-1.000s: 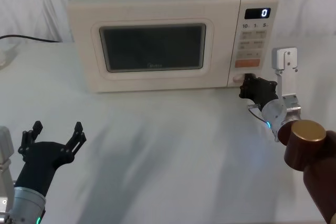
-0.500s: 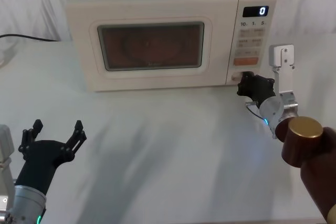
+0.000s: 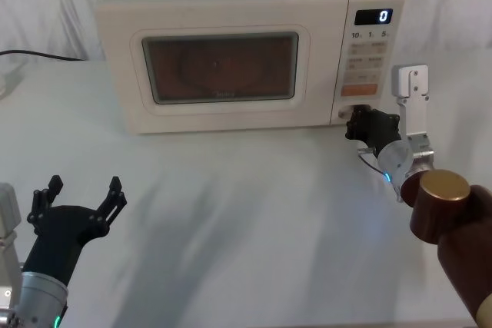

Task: Press the button to open the microwave door with one hand; close the microwave door with the other hand.

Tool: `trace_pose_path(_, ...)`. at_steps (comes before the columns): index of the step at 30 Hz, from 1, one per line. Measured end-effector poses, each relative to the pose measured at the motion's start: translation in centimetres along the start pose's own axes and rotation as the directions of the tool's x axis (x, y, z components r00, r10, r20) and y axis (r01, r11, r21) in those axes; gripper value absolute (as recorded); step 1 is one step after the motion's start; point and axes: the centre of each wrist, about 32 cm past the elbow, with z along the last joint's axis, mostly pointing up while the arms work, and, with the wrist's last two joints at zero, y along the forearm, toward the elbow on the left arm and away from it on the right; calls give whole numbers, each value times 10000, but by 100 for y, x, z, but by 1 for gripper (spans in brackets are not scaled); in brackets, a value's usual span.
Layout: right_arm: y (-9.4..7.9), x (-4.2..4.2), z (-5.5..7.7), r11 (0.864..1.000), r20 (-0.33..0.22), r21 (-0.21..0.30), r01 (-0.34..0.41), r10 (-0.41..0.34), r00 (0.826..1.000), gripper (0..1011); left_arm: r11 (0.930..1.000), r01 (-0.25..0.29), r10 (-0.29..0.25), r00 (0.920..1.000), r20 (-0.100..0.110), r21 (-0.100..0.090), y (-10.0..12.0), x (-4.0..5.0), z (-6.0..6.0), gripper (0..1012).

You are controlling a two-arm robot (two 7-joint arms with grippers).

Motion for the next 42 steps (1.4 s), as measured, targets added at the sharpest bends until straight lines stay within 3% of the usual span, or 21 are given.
trace_pose_path(19,-61,-13,9,10000,-18,12,-7,7,10000,0,10000,0,0,10000,1,0,0,0,0,1001)
trace_pose_path(31,-397,-29,74,9993,44,351,155,-156,9999,0,10000,0,0,10000,0,0,0,0,0,1001)
trace_pose_path(42,-738,-113,100,9978,-3,651,77,-77,10000,0,10000,1,-1,10000,0,0,0,0,0,1001)
